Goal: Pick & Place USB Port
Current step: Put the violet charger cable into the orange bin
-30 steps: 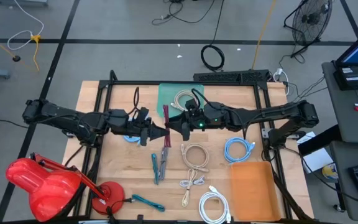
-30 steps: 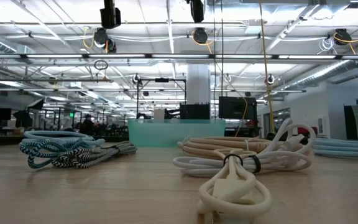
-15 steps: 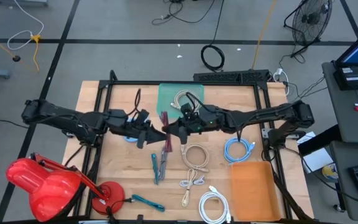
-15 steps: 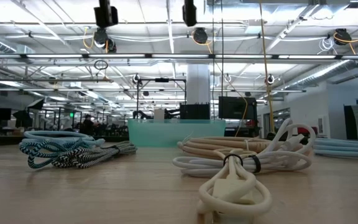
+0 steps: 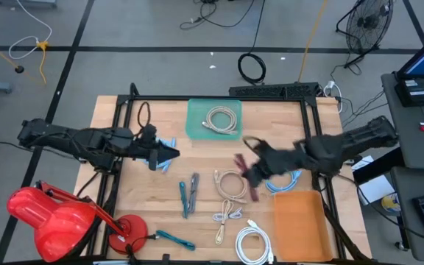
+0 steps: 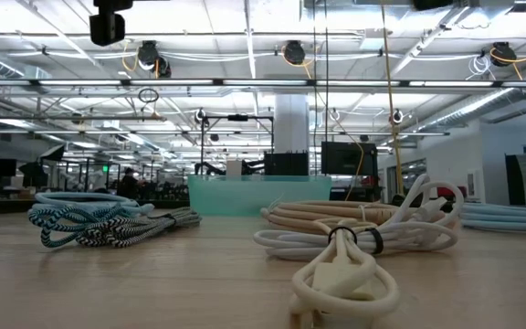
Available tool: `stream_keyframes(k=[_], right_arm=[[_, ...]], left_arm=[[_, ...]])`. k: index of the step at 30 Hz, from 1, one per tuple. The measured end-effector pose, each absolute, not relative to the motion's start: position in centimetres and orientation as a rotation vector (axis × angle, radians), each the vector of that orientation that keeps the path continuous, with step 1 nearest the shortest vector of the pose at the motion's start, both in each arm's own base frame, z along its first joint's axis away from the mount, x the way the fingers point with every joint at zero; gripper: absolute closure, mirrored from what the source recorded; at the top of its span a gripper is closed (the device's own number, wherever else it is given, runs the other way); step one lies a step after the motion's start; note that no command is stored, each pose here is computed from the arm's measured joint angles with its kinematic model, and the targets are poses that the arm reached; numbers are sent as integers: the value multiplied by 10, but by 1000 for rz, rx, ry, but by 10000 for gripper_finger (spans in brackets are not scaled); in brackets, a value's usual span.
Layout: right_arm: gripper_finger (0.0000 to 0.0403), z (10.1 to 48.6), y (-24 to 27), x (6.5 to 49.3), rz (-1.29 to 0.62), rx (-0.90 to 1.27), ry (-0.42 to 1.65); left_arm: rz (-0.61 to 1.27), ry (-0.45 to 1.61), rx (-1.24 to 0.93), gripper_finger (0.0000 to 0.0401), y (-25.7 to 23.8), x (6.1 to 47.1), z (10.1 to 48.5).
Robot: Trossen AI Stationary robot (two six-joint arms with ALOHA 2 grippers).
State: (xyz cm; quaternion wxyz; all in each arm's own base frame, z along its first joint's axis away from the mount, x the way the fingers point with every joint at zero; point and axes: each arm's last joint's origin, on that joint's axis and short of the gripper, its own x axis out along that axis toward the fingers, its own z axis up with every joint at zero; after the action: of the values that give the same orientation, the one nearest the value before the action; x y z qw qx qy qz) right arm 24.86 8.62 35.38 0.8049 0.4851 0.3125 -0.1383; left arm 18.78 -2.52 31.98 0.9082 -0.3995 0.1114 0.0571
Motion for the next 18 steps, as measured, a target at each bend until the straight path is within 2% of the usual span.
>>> stream_keyframes(k=[8, 18], right_arm=[[384, 339, 143, 190, -529, 1159, 783], [384, 300, 197, 165, -731, 1173, 969]], left_arm=[[130, 217, -829, 344, -25, 186, 321], [121, 229, -943, 346, -25, 186, 320]])
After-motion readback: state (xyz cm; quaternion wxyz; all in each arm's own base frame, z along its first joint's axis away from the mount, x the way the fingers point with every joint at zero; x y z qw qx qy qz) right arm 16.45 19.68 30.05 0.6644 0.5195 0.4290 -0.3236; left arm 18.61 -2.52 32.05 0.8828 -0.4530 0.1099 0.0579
